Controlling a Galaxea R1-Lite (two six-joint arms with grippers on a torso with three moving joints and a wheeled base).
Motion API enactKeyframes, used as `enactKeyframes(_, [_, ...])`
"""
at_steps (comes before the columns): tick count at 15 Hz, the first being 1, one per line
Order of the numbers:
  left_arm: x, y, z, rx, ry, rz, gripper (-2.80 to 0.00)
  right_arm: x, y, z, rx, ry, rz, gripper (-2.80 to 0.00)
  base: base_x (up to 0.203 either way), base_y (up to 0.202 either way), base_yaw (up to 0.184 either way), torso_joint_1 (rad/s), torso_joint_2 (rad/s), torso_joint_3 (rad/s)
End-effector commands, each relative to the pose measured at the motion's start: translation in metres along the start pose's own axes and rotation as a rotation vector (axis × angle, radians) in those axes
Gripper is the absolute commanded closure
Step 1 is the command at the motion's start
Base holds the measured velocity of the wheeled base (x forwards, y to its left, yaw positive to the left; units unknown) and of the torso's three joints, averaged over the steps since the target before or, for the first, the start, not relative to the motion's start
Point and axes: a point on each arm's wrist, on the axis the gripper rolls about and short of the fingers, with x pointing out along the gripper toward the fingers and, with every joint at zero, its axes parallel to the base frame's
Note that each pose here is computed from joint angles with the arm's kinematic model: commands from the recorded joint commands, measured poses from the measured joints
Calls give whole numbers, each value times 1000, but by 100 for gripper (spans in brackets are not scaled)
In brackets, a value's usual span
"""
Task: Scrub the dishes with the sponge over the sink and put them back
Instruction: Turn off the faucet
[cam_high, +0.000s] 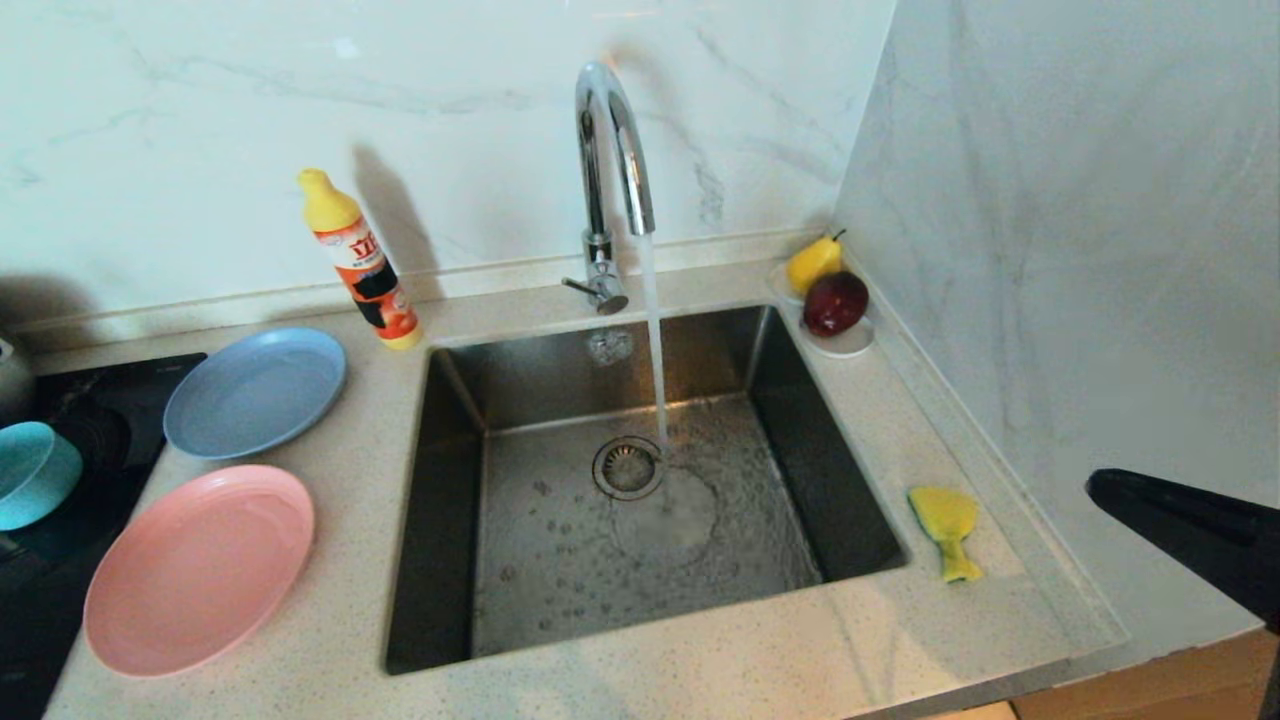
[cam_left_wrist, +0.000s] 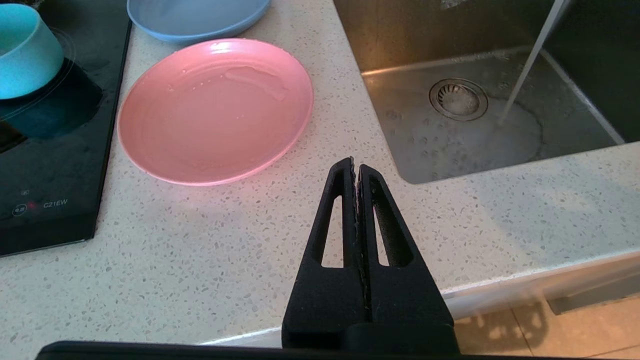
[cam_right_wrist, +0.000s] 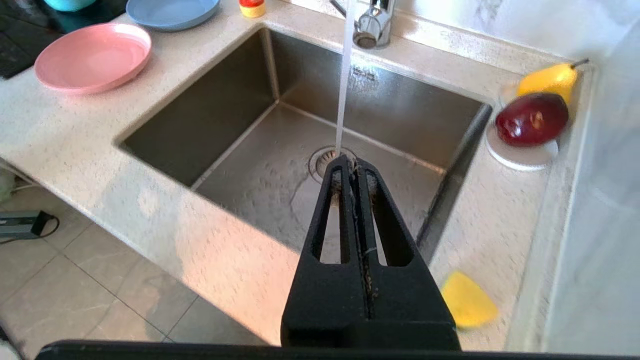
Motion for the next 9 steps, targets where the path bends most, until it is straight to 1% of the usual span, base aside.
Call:
enactKeyframes(1, [1,0,-5,0,19,-1,0,-24,-3,-11,-13,-25,20,0,0,0,0,0,0,0])
enactKeyframes(4, [1,0,-5,0,19,-1,0,-50,3,-26,-22,-47,113,0,0,0,0,0,0,0])
enactKeyframes(5, [1,0,-5,0,18,0,0,-56,5,-33,-23,-42,131,0,0,0,0,0,0,0])
enactKeyframes(7, [1,0,-5,0,20,1,0,-68,8,-45,-24,-37,144,0,0,0,0,0,0,0])
enactKeyframes(9, [1,0,-5,0,19,-1,0,-81,13,-56,-23,-24,118,0,0,0,0,0,0,0])
